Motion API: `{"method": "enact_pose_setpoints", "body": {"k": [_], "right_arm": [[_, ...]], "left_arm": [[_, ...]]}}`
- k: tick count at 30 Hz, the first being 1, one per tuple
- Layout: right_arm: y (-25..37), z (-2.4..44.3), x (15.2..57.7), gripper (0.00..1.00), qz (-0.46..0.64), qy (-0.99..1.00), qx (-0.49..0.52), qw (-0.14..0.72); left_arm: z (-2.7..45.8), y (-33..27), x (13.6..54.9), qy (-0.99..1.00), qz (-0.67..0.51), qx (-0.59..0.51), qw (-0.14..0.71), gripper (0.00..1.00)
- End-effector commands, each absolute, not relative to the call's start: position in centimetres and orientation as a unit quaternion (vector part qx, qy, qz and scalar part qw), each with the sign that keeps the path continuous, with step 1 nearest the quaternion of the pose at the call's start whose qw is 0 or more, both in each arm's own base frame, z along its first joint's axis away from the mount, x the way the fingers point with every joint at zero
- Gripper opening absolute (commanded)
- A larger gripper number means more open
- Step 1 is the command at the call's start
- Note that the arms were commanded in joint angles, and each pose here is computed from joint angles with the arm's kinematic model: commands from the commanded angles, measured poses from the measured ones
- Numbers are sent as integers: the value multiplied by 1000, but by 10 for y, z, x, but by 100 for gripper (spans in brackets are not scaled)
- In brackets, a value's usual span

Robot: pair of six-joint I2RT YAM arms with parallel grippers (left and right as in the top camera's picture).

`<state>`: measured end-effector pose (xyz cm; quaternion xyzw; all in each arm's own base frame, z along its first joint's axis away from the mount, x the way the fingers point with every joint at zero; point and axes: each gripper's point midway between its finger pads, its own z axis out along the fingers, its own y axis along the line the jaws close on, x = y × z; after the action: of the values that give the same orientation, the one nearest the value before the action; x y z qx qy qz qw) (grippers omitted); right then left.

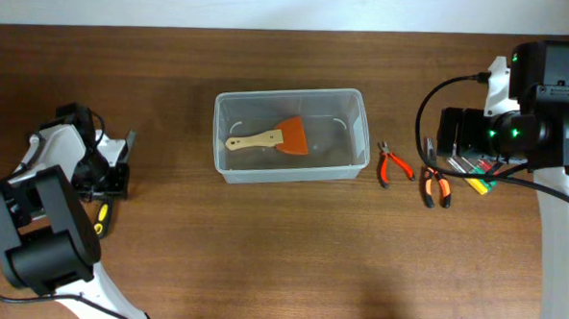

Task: Pack container
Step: 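Grasp the yellow-handled file at its handle with the left gripper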

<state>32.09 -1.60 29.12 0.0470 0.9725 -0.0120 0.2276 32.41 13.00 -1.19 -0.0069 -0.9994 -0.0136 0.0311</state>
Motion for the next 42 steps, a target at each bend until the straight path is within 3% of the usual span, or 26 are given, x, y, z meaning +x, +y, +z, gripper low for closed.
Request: {"method": "enact_pose_setpoints", "body": {"k": [1,22,33,36,42], "right_arm": [[-18,291,322,99,-13,972,53,229],[-18,291,322,99,-13,972,53,229],[-18,291,322,99,-13,972,53,229],[-18,291,322,99,-13,972,53,229],[-18,291,322,99,-13,972,53,229]], "left_arm": [[-76,109,289,-994,22,-7,105,48],[-84,109,227,-980,1,16,197,47],[-81,111,214,-976,14,32,215,47],[-81,113,214,-976,10,21,215,54],[-81,117,213,-976,7,11,217,60]]}}
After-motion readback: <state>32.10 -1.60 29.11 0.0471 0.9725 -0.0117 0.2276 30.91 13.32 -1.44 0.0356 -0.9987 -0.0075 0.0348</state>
